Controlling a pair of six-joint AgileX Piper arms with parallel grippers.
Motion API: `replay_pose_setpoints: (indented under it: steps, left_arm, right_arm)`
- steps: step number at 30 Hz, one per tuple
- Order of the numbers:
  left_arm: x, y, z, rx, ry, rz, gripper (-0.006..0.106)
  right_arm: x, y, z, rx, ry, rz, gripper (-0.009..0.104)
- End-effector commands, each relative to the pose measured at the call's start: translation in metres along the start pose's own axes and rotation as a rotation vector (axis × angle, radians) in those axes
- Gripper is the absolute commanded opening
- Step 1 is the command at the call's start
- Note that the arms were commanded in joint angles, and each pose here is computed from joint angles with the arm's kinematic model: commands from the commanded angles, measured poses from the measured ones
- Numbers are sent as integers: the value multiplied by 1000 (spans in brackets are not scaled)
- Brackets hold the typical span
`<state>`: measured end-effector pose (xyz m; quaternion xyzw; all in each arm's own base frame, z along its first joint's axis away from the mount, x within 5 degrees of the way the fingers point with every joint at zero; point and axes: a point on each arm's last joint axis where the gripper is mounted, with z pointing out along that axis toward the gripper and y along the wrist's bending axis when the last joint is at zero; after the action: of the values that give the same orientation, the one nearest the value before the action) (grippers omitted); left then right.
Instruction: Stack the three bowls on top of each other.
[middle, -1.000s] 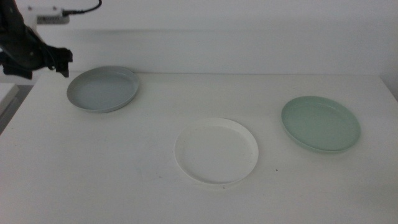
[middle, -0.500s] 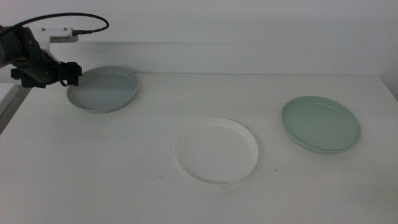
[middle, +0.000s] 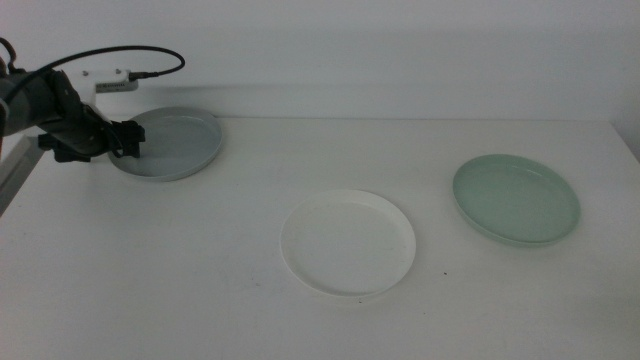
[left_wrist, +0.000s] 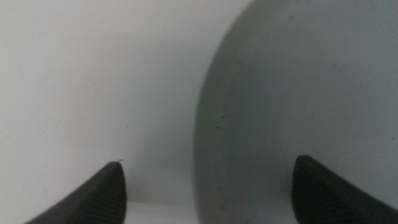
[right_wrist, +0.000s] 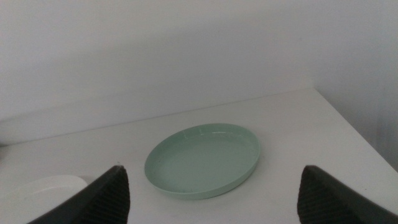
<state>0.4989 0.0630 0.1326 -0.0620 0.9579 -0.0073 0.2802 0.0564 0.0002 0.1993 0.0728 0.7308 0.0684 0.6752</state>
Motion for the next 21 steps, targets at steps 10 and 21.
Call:
replay_pose_setpoints:
  steps: [10,21]
  left_arm:
    - [0,-5,1,35,25,-55,6]
    - [-14,-25,-97,108,1,-90,-2]
  right_arm:
    - [0,0,0,3,-9,-14,91]
    - [0,0,0,3,-9,-14,91]
